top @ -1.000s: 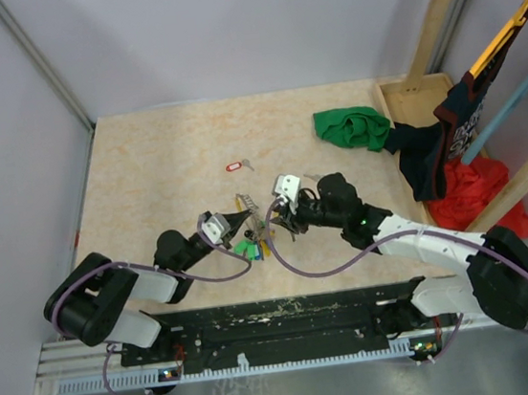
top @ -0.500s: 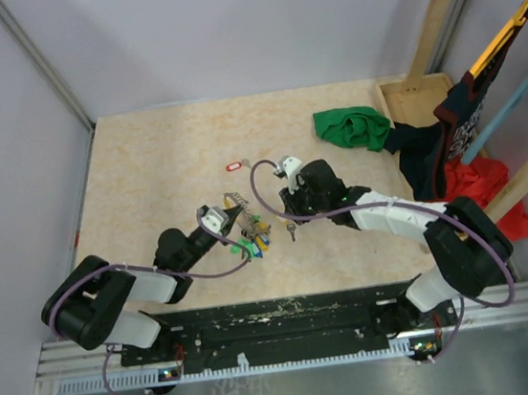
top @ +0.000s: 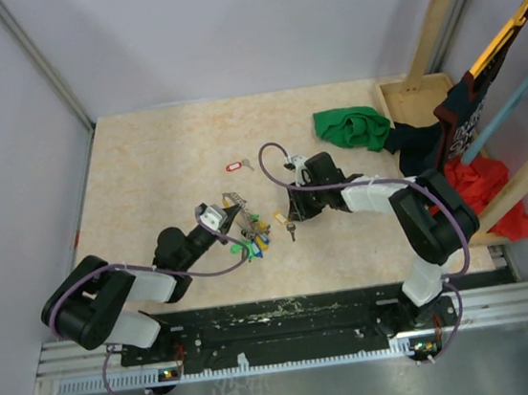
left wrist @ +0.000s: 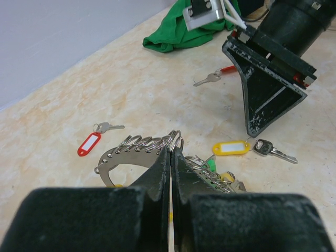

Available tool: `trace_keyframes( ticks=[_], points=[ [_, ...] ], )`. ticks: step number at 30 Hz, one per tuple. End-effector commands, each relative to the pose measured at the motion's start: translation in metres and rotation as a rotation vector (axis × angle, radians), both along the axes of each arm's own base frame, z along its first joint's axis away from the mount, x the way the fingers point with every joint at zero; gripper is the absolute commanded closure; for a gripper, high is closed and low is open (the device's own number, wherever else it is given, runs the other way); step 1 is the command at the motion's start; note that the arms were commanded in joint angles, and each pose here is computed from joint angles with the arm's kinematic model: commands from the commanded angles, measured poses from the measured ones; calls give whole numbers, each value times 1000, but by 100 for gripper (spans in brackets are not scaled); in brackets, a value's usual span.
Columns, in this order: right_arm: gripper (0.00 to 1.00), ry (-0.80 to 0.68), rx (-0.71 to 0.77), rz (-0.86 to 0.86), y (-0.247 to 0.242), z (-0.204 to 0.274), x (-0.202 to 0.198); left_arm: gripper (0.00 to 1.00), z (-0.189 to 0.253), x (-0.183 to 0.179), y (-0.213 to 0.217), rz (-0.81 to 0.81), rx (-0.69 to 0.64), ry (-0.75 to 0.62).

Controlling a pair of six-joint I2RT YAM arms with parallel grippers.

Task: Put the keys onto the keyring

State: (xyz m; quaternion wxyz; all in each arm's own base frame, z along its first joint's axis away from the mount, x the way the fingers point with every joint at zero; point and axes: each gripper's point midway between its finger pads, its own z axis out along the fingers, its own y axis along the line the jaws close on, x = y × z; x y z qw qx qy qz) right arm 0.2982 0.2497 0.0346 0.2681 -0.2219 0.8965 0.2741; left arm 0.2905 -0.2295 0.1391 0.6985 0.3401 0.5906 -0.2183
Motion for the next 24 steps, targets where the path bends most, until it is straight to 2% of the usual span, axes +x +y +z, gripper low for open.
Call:
trace_keyframes(
  ticks=[1,6,9,16,20,24],
  points=[
    [74,11,98,33,21,14,9,100,19,5,-4,-7,-42,-40],
    [74,40,93,37,21,3,8,100,18,5,-5,-13,-42,-38],
    [79,48,110,52,25,3,6,100,19,5,-5,-14,-42,-39],
    [100,-6,116,67,22,22,6,100,19,4,-5,-14,-42,-41],
    [100,-81,108,73,16,47,5,100,20,4,-5,-16,-43,-43],
    [100,-124,0,36,-3,56,5,100,20,4,-5,-21,-41,-43]
  ],
)
